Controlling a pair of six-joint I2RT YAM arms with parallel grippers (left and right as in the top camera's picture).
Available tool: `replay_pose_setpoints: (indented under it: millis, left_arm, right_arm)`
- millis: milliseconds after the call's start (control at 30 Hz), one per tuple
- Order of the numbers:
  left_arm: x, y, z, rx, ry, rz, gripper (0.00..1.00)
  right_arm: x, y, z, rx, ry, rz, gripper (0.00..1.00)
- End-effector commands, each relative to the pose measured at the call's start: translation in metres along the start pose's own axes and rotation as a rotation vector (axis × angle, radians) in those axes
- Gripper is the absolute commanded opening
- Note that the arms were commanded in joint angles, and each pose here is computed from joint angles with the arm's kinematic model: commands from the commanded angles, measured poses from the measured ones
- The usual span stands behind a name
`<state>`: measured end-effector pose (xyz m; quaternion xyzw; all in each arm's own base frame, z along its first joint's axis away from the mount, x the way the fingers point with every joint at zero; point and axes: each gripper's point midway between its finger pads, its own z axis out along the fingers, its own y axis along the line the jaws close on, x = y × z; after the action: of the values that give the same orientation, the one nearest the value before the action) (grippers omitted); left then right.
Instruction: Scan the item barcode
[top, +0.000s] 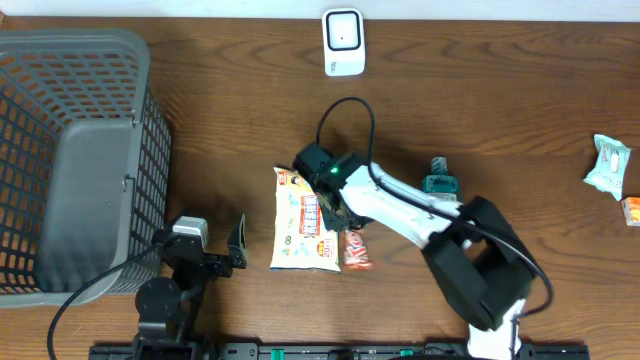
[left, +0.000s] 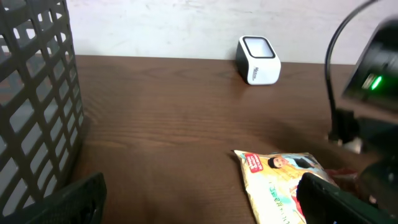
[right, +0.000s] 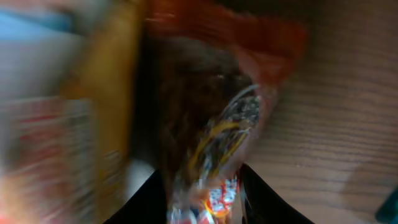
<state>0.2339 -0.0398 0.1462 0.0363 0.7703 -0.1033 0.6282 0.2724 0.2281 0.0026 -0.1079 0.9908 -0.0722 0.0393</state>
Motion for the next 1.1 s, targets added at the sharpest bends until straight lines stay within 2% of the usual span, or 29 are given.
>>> replay_pose_setpoints:
  millis: [0, 100, 233, 300, 500, 533, 600, 633, 733, 833, 967, 1067]
  left_arm:
    - [0.012, 0.003, 0.001, -0.009, 0.033, 0.008, 0.98]
    - [0.012, 0.003, 0.001, -0.009, 0.034, 0.008, 0.98]
    - [0.012, 0.003, 0.001, -0.009, 0.034, 0.008, 0.98]
    - [0.012, 0.003, 0.001, -0.009, 0.033, 0.008, 0.98]
    - [0.012, 0.003, 0.001, -0.009, 0.034, 0.008, 0.98]
    - [0.012, 0.003, 0.001, -0.009, 0.034, 0.008, 0.98]
    - [0.012, 0.003, 0.001, -0.009, 0.033, 0.008, 0.98]
    - [0.012, 0.003, 0.001, -0.009, 0.034, 0.008, 0.98]
    - [0.012, 0.003, 0.001, -0.009, 0.034, 0.008, 0.98]
    - [0.012, 0.003, 0.001, -0.009, 0.034, 0.008, 0.98]
    - [0.012, 0.003, 0.001, -0.009, 0.034, 0.008, 0.98]
    - [0.012, 0.003, 0.001, -0.009, 0.034, 0.008, 0.98]
  right_arm:
    - [0.006, -0.012, 0.014, 0.084, 0.024, 0.031, 0.32]
    - [0.015, -0.013, 0.017, 0.091, 0.063, 0.025, 0.38]
    - [0.024, -0.014, 0.015, 0.111, 0.089, 0.033, 0.54]
    - [0.026, -0.015, 0.015, 0.118, 0.096, 0.028, 0.54]
    - [0.042, -0.021, 0.034, 0.136, 0.114, -0.017, 0.40]
    - [0.049, -0.022, 0.040, 0.134, 0.126, -0.017, 0.32]
    - [0.066, -0.021, 0.052, 0.102, 0.168, -0.015, 0.05]
    - [0.073, -0.019, 0.056, 0.077, 0.189, -0.010, 0.01]
    - [0.080, -0.012, 0.060, 0.004, 0.233, -0.016, 0.01]
    - [0.076, 0.007, 0.052, -0.152, 0.265, -0.092, 0.01]
    - [0.068, 0.048, 0.012, -0.545, 0.310, -0.252, 0.01]
    - [0.058, 0.059, -0.025, -0.827, 0.293, -0.323, 0.01]
